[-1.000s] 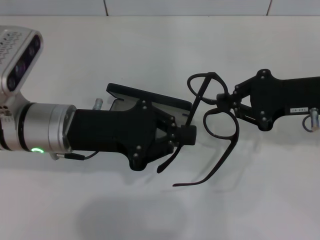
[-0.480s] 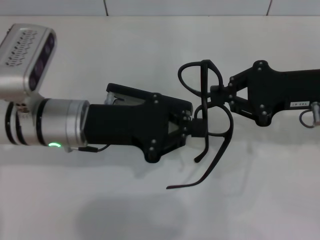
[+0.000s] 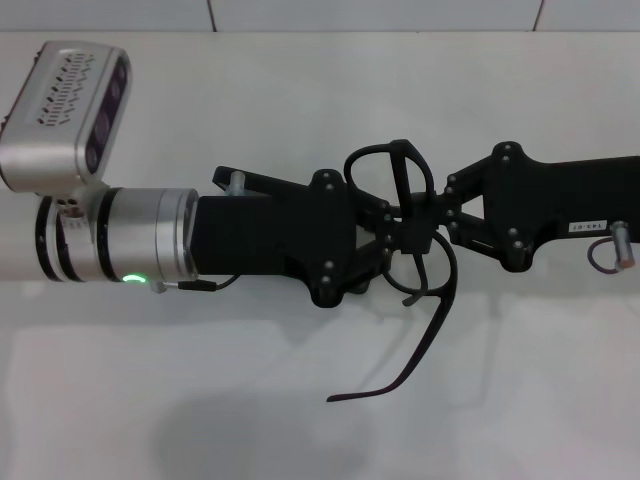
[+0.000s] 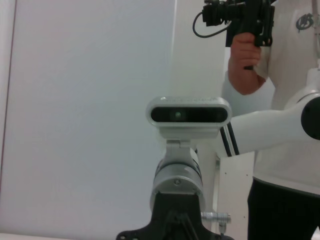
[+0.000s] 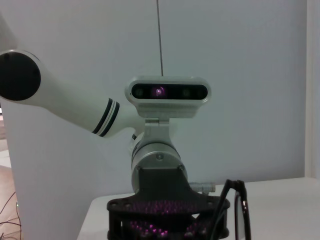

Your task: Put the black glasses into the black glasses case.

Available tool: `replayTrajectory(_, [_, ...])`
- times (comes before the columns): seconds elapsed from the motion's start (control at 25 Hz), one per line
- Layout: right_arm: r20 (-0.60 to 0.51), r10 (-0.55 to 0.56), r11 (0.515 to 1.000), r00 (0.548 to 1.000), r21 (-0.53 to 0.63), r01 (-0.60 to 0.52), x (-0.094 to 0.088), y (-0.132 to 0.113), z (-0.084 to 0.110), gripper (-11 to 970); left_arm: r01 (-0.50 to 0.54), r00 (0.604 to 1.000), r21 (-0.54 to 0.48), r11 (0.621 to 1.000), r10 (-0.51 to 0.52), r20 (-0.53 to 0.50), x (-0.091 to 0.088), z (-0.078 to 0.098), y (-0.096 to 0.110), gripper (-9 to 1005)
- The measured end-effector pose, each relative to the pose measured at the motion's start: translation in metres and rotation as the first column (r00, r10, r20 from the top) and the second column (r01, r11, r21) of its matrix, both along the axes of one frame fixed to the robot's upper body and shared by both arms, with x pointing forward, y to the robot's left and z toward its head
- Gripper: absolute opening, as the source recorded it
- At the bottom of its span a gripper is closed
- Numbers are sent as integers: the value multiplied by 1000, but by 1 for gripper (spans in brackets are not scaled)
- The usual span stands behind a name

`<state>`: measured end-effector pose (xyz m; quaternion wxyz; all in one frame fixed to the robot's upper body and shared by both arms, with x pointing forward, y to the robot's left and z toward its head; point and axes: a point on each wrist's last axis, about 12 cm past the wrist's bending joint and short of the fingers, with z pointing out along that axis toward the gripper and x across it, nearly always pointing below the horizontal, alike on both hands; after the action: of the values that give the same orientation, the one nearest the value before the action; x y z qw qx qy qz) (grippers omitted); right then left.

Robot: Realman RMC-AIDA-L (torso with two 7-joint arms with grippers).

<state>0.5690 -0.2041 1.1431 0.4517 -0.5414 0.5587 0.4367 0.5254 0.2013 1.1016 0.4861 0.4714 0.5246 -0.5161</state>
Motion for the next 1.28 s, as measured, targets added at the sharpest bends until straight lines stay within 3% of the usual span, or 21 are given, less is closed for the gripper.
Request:
replayTrajectory(0.6, [-14, 9, 1000, 1000, 10, -9, -4, 2, -3, 43, -25, 1000, -11, 1000, 25, 0, 0, -2, -2, 0])
replayTrajectory(0.88, [-6, -83, 996, 997, 17, 83, 0, -11, -5, 42, 3, 1000, -45, 999, -3, -13, -4, 3, 5, -1])
replayTrajectory(1.28, [64, -241, 970, 968, 26, 240, -1, -49, 0, 39, 42, 996, 19, 999, -40, -81, -18, 15, 52, -1])
